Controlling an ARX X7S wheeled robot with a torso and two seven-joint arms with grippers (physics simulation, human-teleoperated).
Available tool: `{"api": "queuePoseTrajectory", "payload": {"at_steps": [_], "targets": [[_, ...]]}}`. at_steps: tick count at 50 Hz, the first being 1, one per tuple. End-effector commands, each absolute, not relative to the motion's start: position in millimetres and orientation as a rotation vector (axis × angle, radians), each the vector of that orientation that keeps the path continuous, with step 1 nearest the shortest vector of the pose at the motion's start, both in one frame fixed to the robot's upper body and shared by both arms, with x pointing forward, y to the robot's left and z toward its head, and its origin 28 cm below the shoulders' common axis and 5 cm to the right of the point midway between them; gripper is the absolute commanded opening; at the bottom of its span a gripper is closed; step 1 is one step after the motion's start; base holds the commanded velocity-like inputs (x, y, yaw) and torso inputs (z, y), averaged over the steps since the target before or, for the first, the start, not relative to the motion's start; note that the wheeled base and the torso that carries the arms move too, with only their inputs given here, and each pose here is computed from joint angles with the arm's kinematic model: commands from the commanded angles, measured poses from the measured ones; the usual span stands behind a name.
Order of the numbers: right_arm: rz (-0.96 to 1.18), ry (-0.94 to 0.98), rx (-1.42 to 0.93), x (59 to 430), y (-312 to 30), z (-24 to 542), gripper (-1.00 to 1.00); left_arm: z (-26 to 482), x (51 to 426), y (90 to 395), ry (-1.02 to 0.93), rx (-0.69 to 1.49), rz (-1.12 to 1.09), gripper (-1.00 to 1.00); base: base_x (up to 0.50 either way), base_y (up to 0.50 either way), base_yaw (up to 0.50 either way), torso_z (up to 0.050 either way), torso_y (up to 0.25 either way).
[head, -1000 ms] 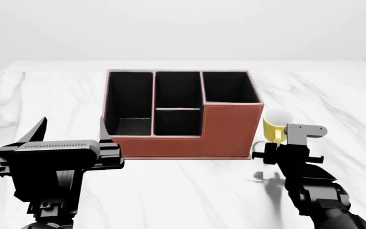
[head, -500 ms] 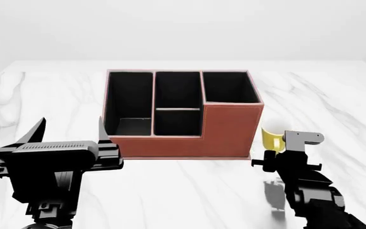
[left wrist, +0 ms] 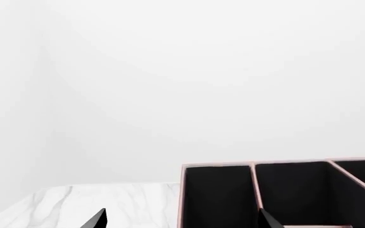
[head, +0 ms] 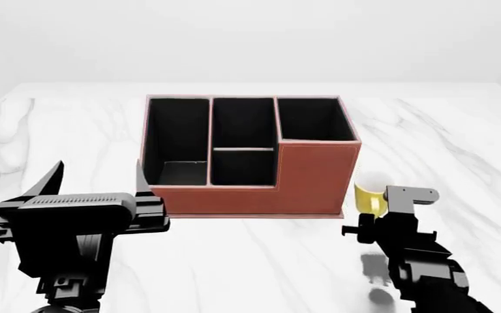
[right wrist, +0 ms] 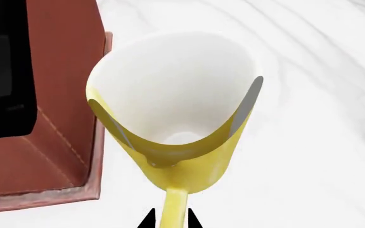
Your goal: Pick up the yellow and white mug and place it to the right of the caddy.
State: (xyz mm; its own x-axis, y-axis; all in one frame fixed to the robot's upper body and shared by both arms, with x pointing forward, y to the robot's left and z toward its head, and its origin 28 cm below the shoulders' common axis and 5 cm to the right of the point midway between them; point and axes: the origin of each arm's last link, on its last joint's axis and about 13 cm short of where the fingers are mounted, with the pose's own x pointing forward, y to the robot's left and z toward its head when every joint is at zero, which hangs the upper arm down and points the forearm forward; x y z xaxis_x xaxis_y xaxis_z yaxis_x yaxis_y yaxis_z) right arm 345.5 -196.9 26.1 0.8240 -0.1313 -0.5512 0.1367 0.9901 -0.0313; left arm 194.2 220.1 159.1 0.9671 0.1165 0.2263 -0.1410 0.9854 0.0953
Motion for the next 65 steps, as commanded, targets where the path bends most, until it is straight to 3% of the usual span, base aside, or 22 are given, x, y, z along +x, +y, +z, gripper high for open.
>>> {"api": "queuePoseTrajectory", "payload": {"at_steps": [1,3,4,25,65], "targets": [[-0.136,0.589,-0.002,345.8,-197.5,26.8,-1.00,159.3,194.3,219.9,-0.222,0.111,0.130,1.00,0.00,0.00,0.00,0.000,0.000],[-0.136,0.588,-0.002,345.9,-197.6,26.9,-1.00,159.4,194.2,219.9,-0.223,0.111,0.130,1.00,0.00,0.00,0.00,0.000,0.005],[-0.137,0.588,-0.003,346.0,-197.6,27.0,1.00,159.5,194.1,219.9,-0.223,0.111,0.130,1.00,0.00,0.00,0.00,0.000,0.000],[-0.150,0.542,-0.026,345.9,-200.2,30.8,1.00,161.6,192.1,220.0,-0.231,0.108,0.132,1.00,0.00,0.00,0.00,0.000,0.000],[-0.146,0.213,-0.144,206.2,-175.8,115.0,1.00,164.6,186.9,219.3,-0.247,0.110,0.132,1.00,0.00,0.00,0.00,0.000,0.000]]}}
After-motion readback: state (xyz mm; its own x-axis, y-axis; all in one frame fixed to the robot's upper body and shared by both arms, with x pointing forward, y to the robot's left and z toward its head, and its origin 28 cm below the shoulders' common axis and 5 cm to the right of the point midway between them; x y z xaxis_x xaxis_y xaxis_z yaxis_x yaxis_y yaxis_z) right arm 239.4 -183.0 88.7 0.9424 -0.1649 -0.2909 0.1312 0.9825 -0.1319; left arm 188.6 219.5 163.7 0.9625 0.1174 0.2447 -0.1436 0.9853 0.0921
